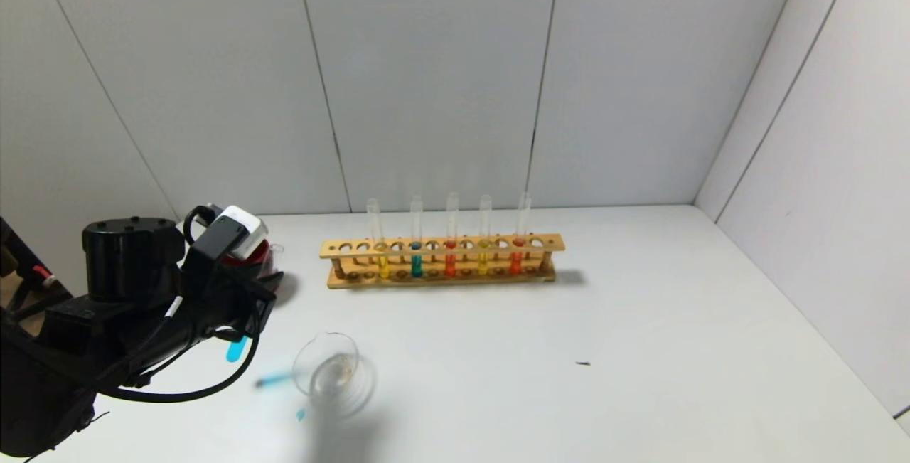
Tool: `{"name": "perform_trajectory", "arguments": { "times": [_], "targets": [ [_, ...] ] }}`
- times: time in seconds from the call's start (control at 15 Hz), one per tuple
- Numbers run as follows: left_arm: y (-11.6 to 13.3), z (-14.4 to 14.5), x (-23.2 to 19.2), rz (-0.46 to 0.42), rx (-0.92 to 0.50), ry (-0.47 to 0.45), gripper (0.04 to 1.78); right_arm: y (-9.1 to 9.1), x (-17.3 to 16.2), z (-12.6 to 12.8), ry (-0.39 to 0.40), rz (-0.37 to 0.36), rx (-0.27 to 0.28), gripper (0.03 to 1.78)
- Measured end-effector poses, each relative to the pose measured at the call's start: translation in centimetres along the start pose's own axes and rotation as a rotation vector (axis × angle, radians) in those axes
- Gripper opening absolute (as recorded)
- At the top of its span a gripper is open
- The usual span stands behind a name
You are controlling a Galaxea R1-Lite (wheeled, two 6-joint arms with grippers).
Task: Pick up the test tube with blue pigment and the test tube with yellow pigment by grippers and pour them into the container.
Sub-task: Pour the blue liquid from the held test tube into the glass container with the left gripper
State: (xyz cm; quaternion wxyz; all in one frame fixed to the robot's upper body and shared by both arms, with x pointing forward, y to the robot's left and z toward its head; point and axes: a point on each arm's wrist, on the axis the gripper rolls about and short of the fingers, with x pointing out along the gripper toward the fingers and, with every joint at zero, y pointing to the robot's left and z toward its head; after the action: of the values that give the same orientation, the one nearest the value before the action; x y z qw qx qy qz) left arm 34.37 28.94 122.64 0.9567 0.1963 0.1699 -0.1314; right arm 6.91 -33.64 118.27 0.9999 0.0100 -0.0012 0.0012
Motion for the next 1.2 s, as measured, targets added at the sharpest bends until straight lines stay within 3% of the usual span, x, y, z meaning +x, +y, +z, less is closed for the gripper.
{"name": "perform_trajectory", "arguments": {
  "times": [0.53,1.0,1.2],
  "targets": [
    [-0.9,-0.7,-1.1,-0.095,0.168,0.178,0.32,0.0,0.0,0.0,0.000,0.000,0.000,1.71],
    [-2.5,3.3,-5.5,-0.210,0.330,0.356,0.32,0.0,0.0,0.0,0.000,0.000,0.000,1.71],
    [-3.7,4.0,-5.7,-0.189,0.429,0.423,0.32,0.0,0.0,0.0,0.000,0.000,0.000,1.71]
  ]
}}
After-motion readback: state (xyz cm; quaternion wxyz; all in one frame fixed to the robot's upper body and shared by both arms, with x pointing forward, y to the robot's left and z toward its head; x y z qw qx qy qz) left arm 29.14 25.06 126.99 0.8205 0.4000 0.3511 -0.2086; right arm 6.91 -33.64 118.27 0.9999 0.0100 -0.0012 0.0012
